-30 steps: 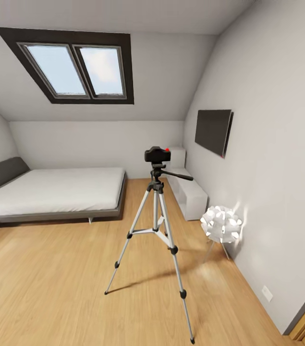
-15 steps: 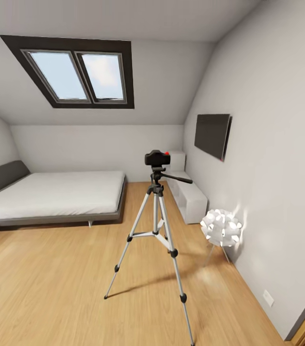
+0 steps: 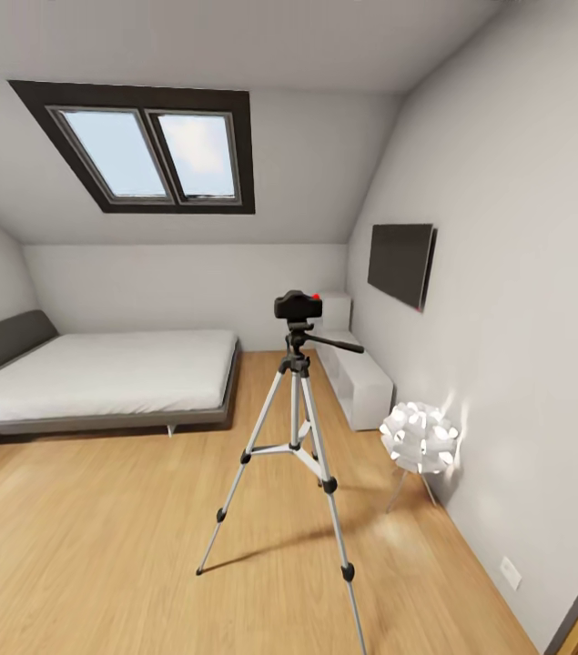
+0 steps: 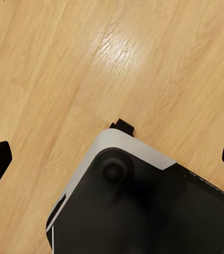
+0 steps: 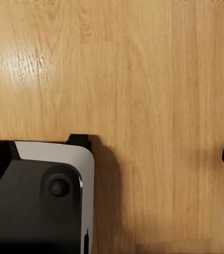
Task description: Attach the digital camera to the camera tripod in the bedroom.
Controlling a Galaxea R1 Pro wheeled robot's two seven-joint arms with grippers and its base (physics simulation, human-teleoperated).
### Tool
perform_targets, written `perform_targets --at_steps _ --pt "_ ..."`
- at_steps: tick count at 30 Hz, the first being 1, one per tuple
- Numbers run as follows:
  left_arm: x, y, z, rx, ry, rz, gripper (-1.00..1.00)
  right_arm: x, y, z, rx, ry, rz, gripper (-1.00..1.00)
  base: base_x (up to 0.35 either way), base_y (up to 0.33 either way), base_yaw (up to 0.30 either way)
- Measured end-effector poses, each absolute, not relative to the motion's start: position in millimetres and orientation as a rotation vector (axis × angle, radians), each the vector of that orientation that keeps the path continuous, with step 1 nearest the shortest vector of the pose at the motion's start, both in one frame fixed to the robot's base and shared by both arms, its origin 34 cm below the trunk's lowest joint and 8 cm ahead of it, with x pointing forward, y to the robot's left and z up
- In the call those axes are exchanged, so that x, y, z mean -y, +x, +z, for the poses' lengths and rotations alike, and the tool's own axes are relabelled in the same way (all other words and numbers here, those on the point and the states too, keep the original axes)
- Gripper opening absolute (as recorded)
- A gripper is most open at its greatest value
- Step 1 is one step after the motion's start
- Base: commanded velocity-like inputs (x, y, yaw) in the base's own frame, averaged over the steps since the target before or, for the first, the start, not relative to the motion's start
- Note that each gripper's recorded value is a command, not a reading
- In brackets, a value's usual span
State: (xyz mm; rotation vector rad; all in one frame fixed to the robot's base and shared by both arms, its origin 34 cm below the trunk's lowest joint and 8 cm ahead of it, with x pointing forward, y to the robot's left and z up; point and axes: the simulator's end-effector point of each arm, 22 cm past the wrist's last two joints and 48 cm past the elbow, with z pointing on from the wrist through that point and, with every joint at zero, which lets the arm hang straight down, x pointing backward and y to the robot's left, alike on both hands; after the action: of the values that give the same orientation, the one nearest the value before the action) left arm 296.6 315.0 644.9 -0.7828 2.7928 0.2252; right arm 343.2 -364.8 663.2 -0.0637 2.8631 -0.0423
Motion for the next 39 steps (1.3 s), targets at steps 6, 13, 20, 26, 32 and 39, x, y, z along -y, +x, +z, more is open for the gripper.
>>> perform_targets --at_steps 6,13,20,26,32,39 --pt "-315 301 647 -2.78 -0.782 0.221 1.0 365 346 665 -2.853 -0.064 -0.043 1.0 0.0 0.0 0.0" --pt "-314 305 649 -2.768 -0.78 0.215 1.0 365 350 668 -2.842 -0.064 -0.043 1.0 0.0 0.0 0.0" --pt "-314 309 651 -2.758 -0.778 0.209 1.0 365 354 671 -2.831 -0.063 -0.043 1.0 0.0 0.0 0.0" --pt "-314 312 653 -2.749 -0.777 0.205 1.0 365 357 673 -2.821 -0.063 -0.043 1.0 0.0 0.0 0.0" --pt "-314 316 655 -2.739 -0.777 0.202 1.0 365 360 675 -2.815 -0.061 -0.044 1.0 0.0 0.0 0.0" --pt "-315 317 656 -2.737 -0.781 0.201 1.0 365 346 671 -2.835 -0.049 -0.042 1.0 0.0 0.0 0.0"
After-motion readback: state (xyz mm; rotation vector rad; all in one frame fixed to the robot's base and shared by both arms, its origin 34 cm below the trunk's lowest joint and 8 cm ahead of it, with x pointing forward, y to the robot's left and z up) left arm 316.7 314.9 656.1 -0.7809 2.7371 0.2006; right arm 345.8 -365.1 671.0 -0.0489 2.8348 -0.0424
